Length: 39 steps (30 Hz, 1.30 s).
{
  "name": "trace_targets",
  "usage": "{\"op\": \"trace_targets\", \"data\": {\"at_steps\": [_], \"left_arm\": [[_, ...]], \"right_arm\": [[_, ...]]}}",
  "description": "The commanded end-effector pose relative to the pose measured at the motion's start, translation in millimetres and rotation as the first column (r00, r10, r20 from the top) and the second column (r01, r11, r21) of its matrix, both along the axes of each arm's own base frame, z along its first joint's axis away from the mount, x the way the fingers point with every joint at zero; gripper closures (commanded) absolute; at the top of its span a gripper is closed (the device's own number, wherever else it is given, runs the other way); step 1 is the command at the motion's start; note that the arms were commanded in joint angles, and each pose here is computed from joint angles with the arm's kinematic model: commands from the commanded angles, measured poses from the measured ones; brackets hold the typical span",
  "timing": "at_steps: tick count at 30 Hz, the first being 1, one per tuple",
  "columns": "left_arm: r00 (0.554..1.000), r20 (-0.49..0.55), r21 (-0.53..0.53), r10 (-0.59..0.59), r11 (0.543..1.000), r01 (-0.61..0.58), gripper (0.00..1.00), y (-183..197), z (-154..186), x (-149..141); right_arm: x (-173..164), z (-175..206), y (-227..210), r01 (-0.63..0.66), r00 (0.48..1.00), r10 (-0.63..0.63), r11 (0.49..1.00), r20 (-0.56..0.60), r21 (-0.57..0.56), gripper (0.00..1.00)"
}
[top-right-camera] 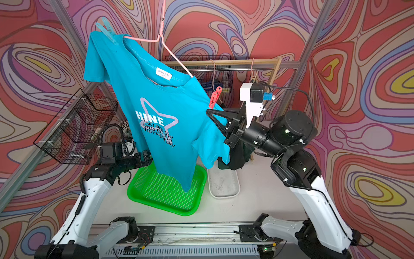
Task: Remove the clothespins securing t-shirts to the hanger
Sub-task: Pick up the hanger from the clothes rail.
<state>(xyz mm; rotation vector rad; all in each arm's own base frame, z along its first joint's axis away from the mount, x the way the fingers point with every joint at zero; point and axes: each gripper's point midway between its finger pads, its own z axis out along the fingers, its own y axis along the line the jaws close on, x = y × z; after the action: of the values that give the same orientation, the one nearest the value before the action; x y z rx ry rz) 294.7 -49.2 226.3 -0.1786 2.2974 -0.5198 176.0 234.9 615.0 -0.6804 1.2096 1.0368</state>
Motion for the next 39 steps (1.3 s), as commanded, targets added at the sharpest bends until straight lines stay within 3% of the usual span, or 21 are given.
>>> {"op": "trace_targets", "data": {"at_steps": [1,14,26,39], "left_arm": [[0.998,0.012,-0.044,-0.058,0.997,0.058,0.00,-12.6,3.6,-26.4],[0.989,0.096,-0.140,-0.110,0.982,0.123,0.00,-30.6,29.7,-61.9],[0.987,0.141,-0.144,-0.077,0.985,0.098,0.00,-27.6,52.3,-69.4],[0.987,0.156,-0.150,-0.033,0.987,0.057,0.00,-22.6,72.4,-68.8]], "right_arm": [[-11.9,8.6,-7.7,-0.012,0.999,0.010,0.999,0.039,0.047,1.00],[3.7,-40.2,10.1,-0.049,0.995,0.049,0.999,-0.089,0.003,1.00],[7.4,-82.1,28.2,-0.130,0.975,0.117,0.990,-0.190,-0.060,1.00],[10.2,-139.7,32.2,-0.151,0.946,0.108,0.981,-0.306,-0.121,1.00]]}}
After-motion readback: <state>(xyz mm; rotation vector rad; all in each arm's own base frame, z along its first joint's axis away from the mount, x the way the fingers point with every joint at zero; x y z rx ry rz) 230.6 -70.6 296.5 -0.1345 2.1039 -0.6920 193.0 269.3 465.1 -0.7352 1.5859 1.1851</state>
